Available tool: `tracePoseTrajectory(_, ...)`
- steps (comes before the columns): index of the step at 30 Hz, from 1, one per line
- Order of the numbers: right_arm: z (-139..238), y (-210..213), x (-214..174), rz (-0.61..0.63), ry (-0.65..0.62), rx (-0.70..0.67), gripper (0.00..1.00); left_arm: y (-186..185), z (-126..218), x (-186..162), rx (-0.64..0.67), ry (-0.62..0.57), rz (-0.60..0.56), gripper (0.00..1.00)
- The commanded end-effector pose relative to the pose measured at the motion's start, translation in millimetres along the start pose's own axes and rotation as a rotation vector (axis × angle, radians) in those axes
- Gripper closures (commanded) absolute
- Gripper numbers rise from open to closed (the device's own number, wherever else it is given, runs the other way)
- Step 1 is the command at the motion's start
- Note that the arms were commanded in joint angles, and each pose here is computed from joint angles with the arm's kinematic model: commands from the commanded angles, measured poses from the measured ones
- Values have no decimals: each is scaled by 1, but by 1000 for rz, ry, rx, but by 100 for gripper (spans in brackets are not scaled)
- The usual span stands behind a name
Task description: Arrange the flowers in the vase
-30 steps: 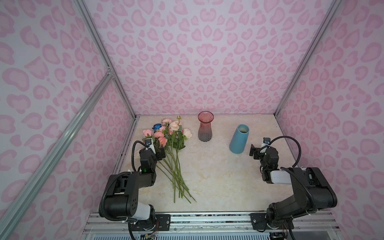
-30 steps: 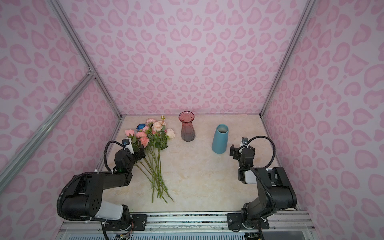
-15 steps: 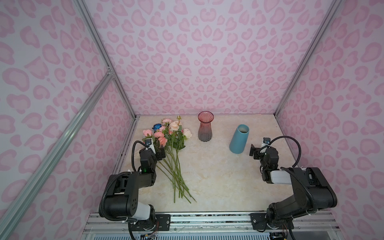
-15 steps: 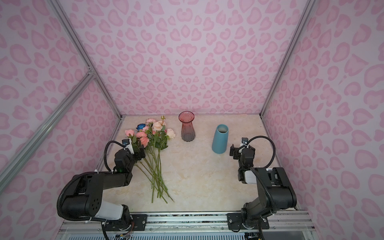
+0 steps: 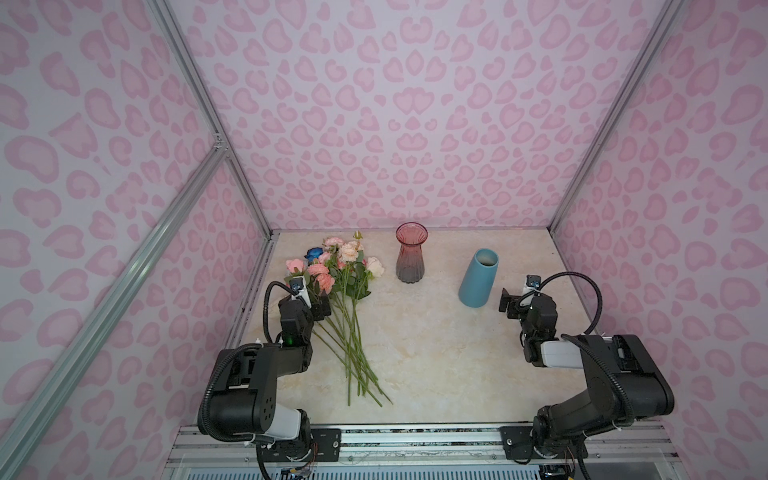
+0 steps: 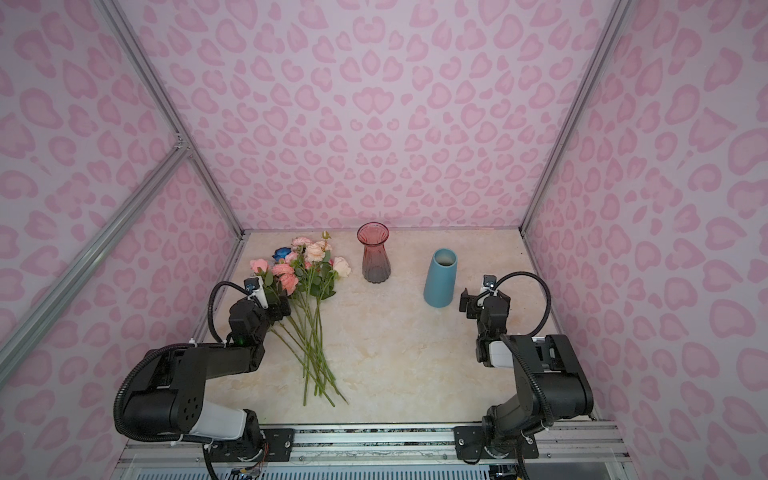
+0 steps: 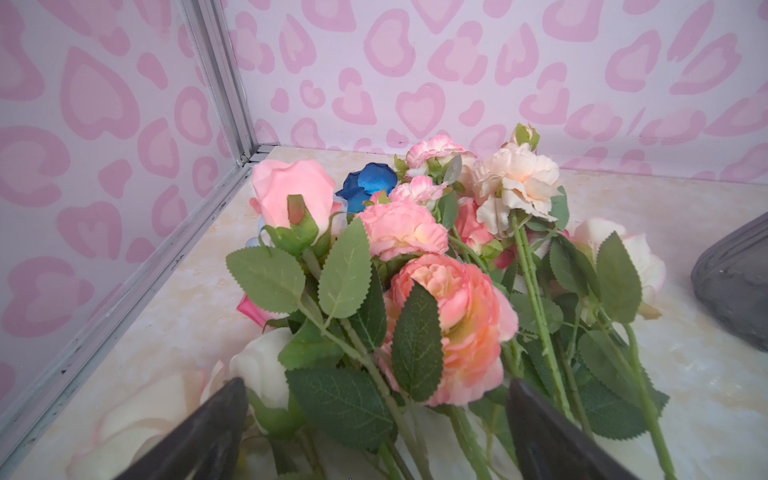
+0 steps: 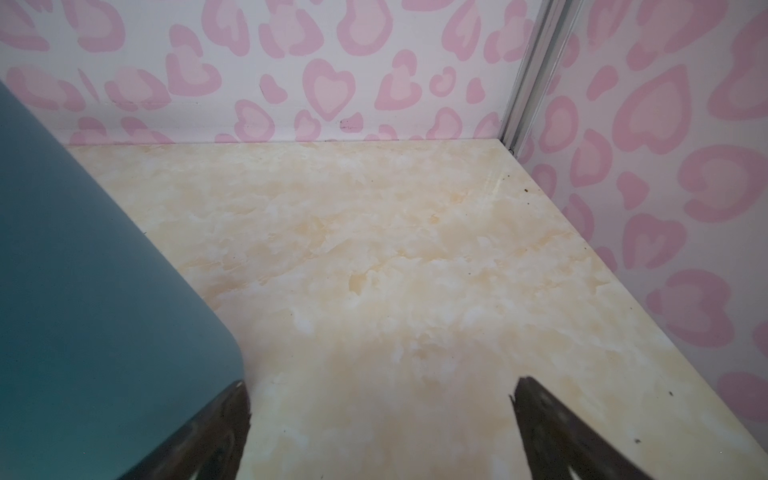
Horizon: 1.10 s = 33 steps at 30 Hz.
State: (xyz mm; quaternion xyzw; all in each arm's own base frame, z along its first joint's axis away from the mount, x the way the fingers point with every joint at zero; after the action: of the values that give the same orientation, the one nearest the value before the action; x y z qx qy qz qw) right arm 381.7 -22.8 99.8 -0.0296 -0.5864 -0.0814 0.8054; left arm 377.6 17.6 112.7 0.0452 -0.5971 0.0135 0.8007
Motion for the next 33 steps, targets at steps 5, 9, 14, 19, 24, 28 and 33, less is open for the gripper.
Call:
tracePoseTrajectory(5, 0, 0, 0, -3, -2, 1, 0, -1, 0, 6, -7, -23, -1, 2)
tracePoseTrajectory(9, 0, 0, 1, -6, -4, -2, 0, -1, 0, 6, -8, -23, -2, 2)
tracePoseTrajectory(14, 1, -1, 2, -9, -8, -7, 0, -1, 0, 6, -9, -24, -1, 2)
tracePoseTrajectory(19, 9, -25, 12, -76, -42, -154, 0, 3, -3, 19, 10, 3, 7, 2)
tracePoseTrajectory(24, 19, -50, 30, -116, 1, -320, 0, 2, 11, 46, -5, -16, -2, 2)
tracePoseTrajectory(28, 31, -58, 56, -144, 12, -392, 0, 6, 37, 93, -1, -89, -3, 2)
tracePoseTrajectory(33, 53, -70, 95, -233, 105, -517, 0, -1, 74, 173, -78, -157, 63, 2)
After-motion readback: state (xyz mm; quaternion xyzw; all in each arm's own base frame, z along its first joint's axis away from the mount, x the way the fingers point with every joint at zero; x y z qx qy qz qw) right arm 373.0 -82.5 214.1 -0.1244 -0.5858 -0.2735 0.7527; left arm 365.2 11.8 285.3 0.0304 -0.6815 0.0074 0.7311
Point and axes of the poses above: each gripper's point midway between its finger pads, its own z axis back along the fingers, its own y axis along the line the jaws close on, x = y × z, the point moved 1 cm from there along z, back along the fingers, and after that the axes turned 5 degrees about -z, right-handed, at the moved point
